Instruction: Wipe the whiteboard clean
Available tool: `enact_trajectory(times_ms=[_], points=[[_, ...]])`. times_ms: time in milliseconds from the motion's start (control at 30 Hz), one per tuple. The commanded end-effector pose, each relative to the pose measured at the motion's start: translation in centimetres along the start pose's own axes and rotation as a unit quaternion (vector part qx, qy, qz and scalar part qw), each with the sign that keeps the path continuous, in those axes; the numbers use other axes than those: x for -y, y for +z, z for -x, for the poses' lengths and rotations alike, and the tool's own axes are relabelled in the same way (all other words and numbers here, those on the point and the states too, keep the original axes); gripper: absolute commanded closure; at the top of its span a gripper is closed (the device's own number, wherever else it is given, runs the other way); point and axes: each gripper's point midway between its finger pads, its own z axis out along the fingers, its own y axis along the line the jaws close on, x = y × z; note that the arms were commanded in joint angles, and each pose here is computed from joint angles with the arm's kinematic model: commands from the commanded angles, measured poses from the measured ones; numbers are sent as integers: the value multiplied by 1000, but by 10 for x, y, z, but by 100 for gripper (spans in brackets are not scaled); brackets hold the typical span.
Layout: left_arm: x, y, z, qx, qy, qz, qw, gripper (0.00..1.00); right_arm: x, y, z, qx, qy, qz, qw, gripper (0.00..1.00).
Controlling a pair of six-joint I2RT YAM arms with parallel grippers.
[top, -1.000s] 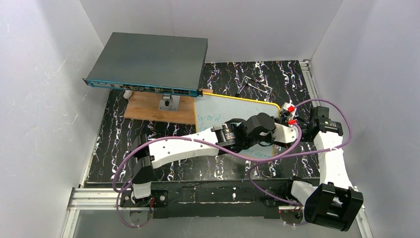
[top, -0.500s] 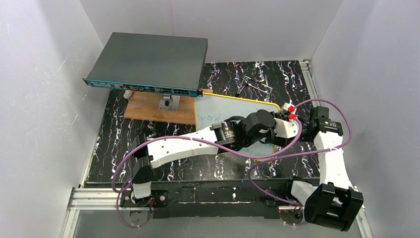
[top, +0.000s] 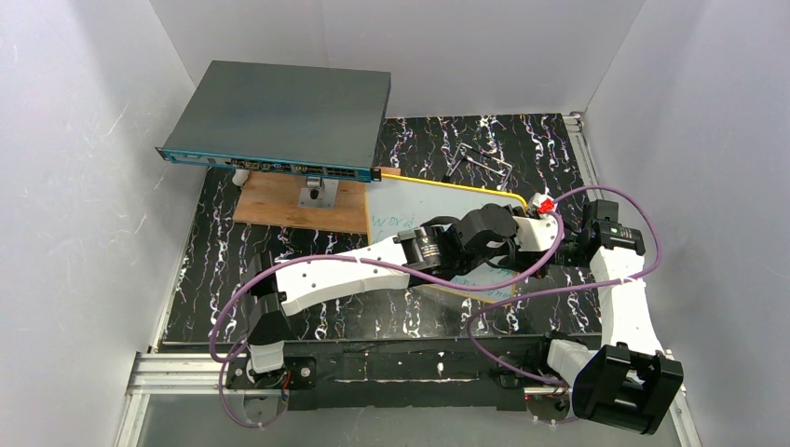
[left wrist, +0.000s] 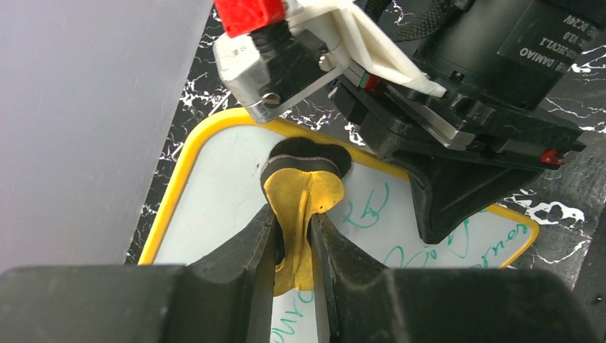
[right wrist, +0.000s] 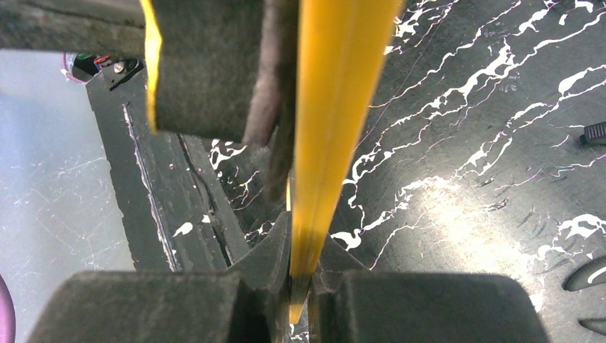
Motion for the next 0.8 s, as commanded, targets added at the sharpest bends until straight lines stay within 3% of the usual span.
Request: enact_trajectory(times_ms=[0, 567, 767], points=[[-68, -12, -10, -23, -54, 91, 994, 100, -7, -4, -18, -54, -43, -4, 998, 99], [-65, -26, -2, -13, -98, 67, 993, 100, -7, -4, -19, -55, -40, -3, 998, 99], [-42, -27, 2, -4, -173, -1, 985, 100, -7, -4, -19, -55, -42, -3, 998, 99]])
